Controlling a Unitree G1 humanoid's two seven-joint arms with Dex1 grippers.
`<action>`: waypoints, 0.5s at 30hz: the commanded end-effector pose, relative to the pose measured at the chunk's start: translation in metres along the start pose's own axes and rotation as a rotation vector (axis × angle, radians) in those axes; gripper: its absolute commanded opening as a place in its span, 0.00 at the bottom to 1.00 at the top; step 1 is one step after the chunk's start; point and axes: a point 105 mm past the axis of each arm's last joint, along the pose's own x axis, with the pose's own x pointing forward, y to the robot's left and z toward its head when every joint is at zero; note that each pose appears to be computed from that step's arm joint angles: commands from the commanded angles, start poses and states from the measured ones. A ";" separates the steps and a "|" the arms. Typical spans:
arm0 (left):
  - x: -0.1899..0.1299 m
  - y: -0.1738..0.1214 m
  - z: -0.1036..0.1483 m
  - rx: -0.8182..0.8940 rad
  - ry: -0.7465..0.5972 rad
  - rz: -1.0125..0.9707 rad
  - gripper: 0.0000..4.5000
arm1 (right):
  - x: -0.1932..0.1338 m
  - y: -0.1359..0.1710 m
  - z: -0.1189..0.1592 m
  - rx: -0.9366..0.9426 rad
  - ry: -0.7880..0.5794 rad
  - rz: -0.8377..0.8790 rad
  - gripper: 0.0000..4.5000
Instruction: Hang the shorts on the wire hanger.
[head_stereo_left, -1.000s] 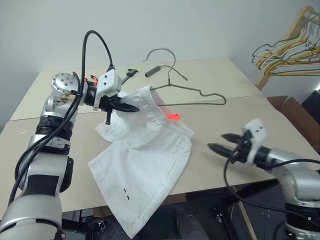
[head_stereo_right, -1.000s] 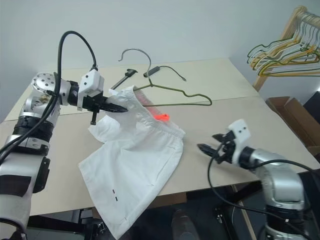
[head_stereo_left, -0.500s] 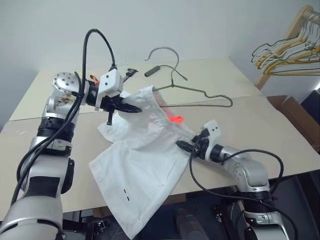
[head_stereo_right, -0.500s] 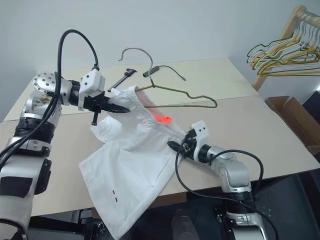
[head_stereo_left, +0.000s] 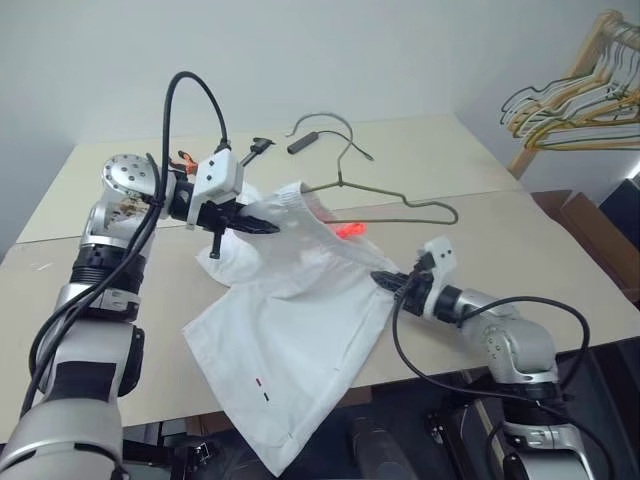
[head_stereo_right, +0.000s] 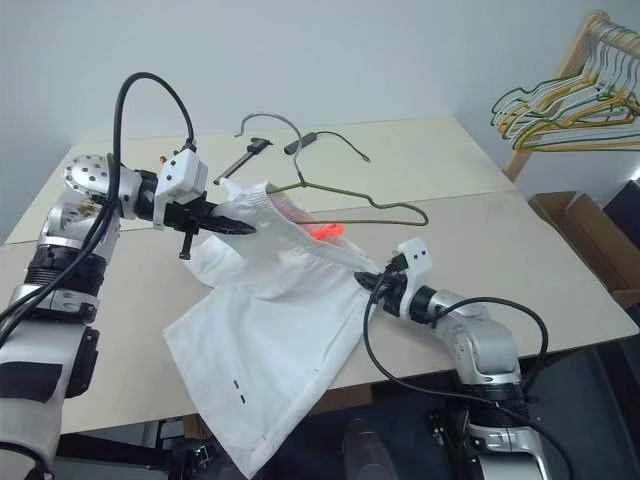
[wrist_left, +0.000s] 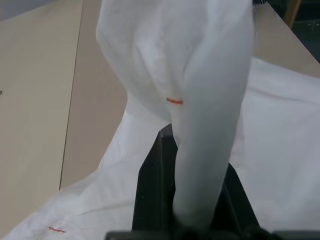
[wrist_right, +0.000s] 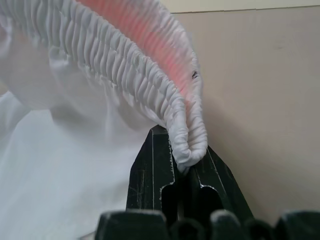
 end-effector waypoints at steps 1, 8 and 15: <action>-0.013 -0.003 -0.008 0.060 0.062 0.026 0.00 | -0.027 -0.014 0.026 -0.081 -0.050 -0.027 0.01; -0.015 -0.005 -0.031 0.045 0.139 0.062 0.00 | -0.055 -0.017 0.035 -0.199 0.003 0.001 0.01; -0.016 -0.011 -0.039 0.031 0.162 0.044 0.00 | -0.066 -0.020 0.044 -0.283 0.023 -0.007 0.01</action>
